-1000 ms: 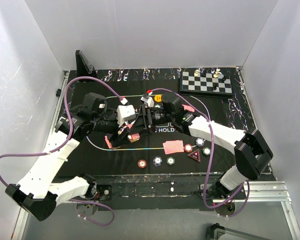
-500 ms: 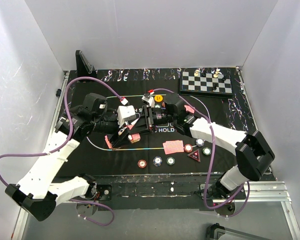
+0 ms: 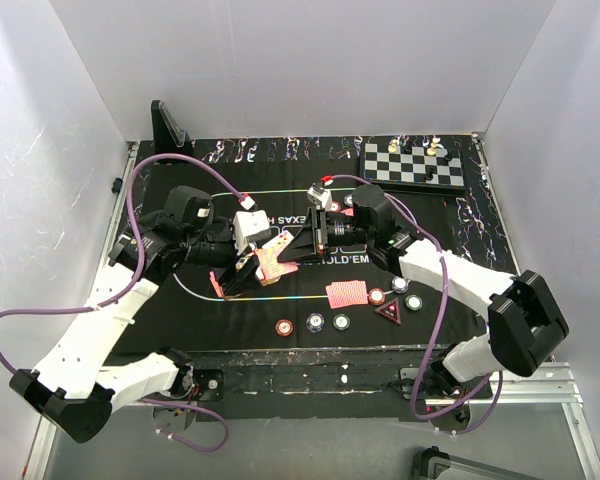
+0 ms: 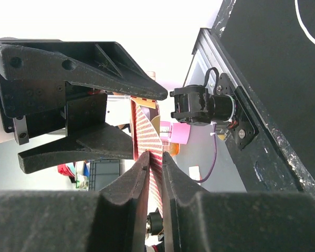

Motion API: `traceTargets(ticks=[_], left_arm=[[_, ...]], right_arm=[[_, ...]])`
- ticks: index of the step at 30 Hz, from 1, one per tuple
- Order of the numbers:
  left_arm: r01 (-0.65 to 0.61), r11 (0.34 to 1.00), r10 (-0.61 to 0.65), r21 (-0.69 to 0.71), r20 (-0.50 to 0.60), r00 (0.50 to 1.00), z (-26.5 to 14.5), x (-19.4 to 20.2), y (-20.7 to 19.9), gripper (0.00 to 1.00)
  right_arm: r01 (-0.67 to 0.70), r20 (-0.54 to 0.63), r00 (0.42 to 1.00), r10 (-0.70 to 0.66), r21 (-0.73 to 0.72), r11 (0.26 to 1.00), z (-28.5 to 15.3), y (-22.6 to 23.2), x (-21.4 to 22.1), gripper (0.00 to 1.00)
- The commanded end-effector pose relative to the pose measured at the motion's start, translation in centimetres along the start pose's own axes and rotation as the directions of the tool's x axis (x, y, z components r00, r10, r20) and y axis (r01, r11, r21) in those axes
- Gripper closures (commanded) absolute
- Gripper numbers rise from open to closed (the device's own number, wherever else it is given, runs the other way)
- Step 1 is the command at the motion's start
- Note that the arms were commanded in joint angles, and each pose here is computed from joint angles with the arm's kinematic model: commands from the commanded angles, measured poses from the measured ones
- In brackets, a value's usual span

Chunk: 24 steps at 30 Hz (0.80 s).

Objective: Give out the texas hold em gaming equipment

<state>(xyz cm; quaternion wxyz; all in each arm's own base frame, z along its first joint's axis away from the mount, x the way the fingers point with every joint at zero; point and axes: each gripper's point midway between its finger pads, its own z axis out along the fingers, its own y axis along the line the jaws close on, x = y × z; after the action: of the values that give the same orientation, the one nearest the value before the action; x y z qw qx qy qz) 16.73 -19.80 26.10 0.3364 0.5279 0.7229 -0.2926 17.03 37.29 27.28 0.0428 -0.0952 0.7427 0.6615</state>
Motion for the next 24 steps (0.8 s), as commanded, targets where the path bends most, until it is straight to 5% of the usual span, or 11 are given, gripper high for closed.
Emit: traceTargets(ticks=[1, 11, 18, 24], left_arm=[[-0.042, 0.999, 0.043, -0.018, 0.078, 0.996, -1.2, -2.1, -0.4, 0.79], [-0.042, 0.999, 0.043, -0.02, 0.073, 0.996, -1.1, -1.8, -0.3, 0.79], [-0.04, 0.999, 0.042, -0.026, 0.061, 0.997, -1.2, -1.4, -0.3, 0.79], [-0.039, 0.999, 0.041, -0.026, 0.057, 0.998, -1.2, -1.4, -0.3, 0.79]], right_arm=[[0.022, -0.008, 1.0, -0.022, -0.007, 1.0, -0.9, 0.5, 0.4, 0.82], [0.046, 0.057, 0.997, -0.048, 0.024, 0.999, -4.2, 1.1, -0.9, 0.99], [0.076, 0.096, 0.992, -0.084, 0.09, 0.993, -6.4, 1.1, -2.5, 0.99], [0.097, 0.131, 0.977, -0.171, 0.442, 0.892, -8.5, -3.6, -5.7, 0.99]])
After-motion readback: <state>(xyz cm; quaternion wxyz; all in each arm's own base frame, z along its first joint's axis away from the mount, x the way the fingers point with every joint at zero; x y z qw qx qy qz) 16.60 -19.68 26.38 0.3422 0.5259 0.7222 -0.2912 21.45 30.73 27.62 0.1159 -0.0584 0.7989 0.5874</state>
